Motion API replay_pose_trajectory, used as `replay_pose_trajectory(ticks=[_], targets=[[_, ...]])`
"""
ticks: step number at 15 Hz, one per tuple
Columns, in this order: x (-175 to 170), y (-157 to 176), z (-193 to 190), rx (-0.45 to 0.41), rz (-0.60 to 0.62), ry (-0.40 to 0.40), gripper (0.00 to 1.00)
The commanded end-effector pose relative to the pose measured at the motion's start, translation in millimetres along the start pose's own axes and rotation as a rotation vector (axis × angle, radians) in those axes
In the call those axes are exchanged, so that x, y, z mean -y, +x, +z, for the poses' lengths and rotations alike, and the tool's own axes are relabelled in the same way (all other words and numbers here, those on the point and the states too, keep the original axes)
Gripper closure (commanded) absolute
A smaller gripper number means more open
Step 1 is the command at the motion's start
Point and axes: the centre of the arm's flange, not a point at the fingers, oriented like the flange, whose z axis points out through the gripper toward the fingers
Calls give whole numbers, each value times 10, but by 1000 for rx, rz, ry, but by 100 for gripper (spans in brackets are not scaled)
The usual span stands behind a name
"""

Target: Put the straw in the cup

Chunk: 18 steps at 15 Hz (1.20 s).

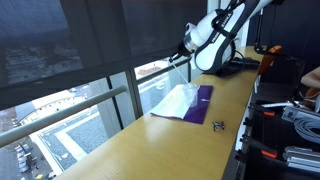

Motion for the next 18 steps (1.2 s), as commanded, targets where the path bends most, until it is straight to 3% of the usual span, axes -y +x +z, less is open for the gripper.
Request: replay_pose_trajectory(ticks=[1, 18], targets=[[-35, -122, -164, -146, 5, -24, 100], [-37, -322, -207, -115, -13, -23, 100]])
